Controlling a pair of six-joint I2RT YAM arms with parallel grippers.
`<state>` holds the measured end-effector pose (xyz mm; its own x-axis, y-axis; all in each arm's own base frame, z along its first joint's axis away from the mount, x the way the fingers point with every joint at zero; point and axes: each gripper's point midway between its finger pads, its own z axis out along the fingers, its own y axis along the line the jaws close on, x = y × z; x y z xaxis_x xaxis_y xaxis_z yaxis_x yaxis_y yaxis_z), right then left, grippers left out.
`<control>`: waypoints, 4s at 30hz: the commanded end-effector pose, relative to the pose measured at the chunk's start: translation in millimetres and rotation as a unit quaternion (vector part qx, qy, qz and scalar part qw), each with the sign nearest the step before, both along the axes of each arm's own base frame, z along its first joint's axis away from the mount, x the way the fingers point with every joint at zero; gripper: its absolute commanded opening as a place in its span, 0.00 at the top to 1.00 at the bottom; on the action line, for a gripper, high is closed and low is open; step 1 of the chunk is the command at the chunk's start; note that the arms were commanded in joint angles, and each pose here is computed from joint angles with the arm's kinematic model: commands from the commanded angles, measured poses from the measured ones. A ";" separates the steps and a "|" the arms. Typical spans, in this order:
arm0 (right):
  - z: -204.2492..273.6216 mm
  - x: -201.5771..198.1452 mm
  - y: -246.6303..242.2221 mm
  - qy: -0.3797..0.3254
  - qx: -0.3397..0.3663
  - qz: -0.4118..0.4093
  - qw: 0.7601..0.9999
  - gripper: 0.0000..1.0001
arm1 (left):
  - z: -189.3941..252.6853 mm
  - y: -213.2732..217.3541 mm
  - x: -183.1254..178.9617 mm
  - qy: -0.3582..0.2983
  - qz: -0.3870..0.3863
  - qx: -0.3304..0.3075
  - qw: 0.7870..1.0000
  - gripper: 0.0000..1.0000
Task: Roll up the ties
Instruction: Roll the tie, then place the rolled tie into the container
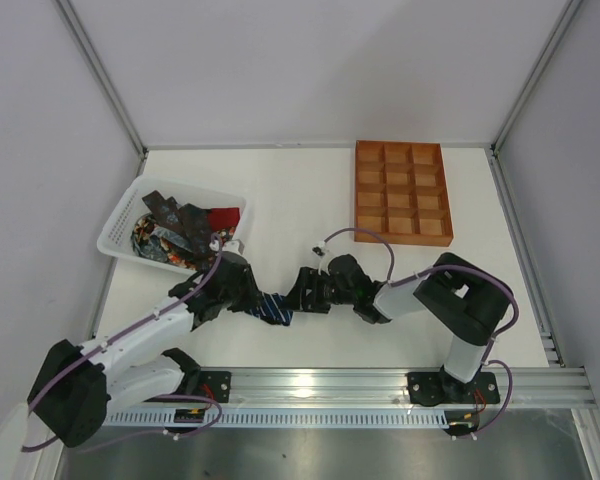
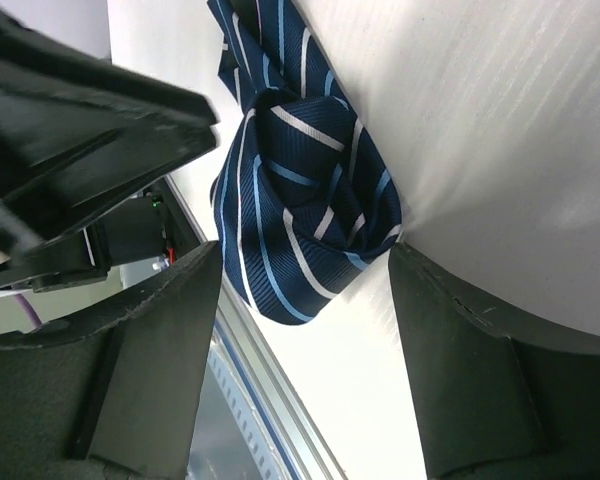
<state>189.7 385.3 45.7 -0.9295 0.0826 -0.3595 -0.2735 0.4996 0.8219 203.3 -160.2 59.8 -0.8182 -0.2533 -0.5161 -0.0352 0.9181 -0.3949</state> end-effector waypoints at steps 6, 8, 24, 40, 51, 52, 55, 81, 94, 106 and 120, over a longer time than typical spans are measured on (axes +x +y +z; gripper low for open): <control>1.2 -9.6 -15.0 0.007 -0.012 -0.014 1.000 0.24 | -23.4 10.5 22.3 0.009 0.019 0.063 0.998 0.72; 1.7 -12.8 -15.6 0.007 -0.008 -0.013 1.000 0.24 | -32.8 14.1 17.4 0.019 0.024 0.068 0.997 0.74; 8.8 -25.0 -44.4 0.007 -0.011 -0.057 0.998 0.27 | -65.8 -2.3 -16.4 0.070 0.013 0.000 0.997 0.80; 2.2 -30.2 -121.6 0.003 -0.043 -0.097 0.994 0.27 | -40.6 -56.4 -55.1 0.073 -0.029 -0.071 0.994 0.74; 22.8 -32.8 -108.1 -0.031 0.007 0.011 0.999 0.25 | 13.4 -49.1 -45.0 -0.018 -0.046 -0.099 0.994 0.64; 26.6 -30.8 -104.4 -0.039 0.017 0.016 0.999 0.24 | 17.5 -50.9 -44.6 -0.022 -0.048 -0.106 0.993 0.64; 27.0 -29.6 -96.4 -0.031 0.034 0.027 0.999 0.23 | 29.6 -63.9 -45.1 -0.038 -0.074 -0.141 0.986 0.63; -4.6 -25.9 -56.8 0.009 0.037 0.049 0.998 0.20 | -12.6 -74.4 -52.9 -0.005 -0.101 -0.143 0.984 0.64; -8.8 -32.2 -37.3 0.002 0.023 0.064 0.998 0.22 | -32.7 -59.2 -55.5 0.009 -0.080 -0.125 0.989 0.64; -25.6 -31.0 -24.3 -0.007 0.005 0.069 0.998 0.26 | -40.2 -47.7 -57.2 0.010 -0.064 -0.131 0.989 0.65; -26.4 -26.5 -9.6 -0.025 -0.015 0.095 0.995 0.47 | -46.1 -43.6 -60.4 0.015 -0.062 -0.131 0.989 0.65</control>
<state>163.2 378.9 36.9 -0.9111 -0.0688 -0.4064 -0.3987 0.3973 0.8266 145.8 -211.4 23.0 -0.8620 -0.2684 -0.4300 0.0778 0.7682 -0.6355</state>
